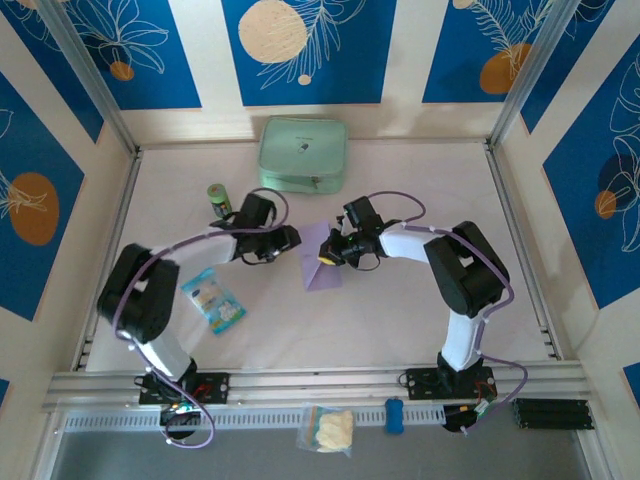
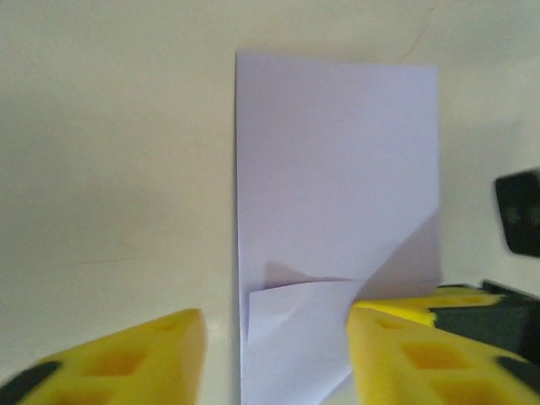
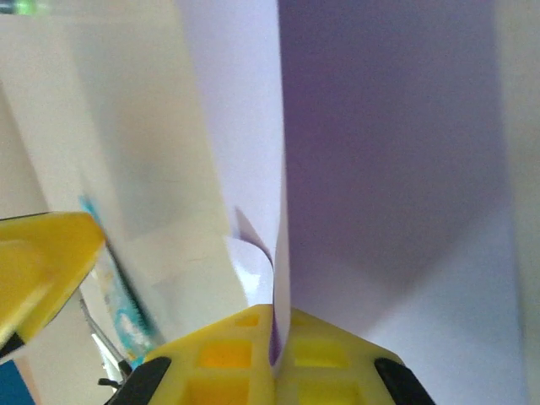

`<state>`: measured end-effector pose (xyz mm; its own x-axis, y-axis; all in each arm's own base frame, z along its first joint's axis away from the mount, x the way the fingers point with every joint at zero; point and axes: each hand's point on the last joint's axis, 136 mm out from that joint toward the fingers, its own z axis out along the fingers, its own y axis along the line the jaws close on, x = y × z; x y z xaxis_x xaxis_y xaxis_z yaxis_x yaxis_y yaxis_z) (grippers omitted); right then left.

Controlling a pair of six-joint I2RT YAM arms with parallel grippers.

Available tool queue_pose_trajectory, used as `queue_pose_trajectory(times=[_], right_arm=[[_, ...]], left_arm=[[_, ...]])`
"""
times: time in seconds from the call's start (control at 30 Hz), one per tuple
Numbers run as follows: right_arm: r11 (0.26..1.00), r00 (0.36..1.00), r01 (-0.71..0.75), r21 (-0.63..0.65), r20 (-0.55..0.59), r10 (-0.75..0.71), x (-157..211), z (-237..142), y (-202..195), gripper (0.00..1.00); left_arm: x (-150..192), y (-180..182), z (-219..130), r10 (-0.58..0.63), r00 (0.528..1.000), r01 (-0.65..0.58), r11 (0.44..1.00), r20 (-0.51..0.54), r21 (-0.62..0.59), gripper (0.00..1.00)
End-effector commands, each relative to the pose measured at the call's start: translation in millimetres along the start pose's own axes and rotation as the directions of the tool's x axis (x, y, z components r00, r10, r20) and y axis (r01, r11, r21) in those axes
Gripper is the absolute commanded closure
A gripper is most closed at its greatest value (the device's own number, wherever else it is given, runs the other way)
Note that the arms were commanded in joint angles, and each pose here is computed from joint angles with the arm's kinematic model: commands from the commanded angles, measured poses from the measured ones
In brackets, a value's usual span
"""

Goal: Fold a paper plane with a square sheet of paper (pick it up from the middle)
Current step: Pick up the paper from the center of the table, then turn over the paper at the center of the table.

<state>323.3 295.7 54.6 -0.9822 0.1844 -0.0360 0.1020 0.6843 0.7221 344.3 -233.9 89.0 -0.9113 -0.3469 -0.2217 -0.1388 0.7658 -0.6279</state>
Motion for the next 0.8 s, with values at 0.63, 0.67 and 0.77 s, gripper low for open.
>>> queue_pose_trajectory(times=[0.63, 0.67, 0.77], right_arm=[[0.886, 0.988, 0.145, -0.44, 0.018, -0.152, 0.8, -77.4, 104.2, 0.97], [0.885, 0.988, 0.141, -0.444, 0.014, -0.151, 1.0, -77.3, 104.2, 0.96], [0.879, 0.988, 0.136, -0.457, 0.003, -0.151, 2.4, -77.1, 105.5, 0.96]], left_arm=[[27.0, -68.0, -58.5, 0.03, 0.999, -0.033, 0.871, 0.014, 0.49, 0.01], [26.5, -70.0, -59.5, 0.038, 0.999, -0.043, 0.869, 0.021, 0.494, 0.01], [25.3, -73.1, -61.7, 0.053, 0.998, -0.066, 0.863, 0.04, 0.501, 0.01]])
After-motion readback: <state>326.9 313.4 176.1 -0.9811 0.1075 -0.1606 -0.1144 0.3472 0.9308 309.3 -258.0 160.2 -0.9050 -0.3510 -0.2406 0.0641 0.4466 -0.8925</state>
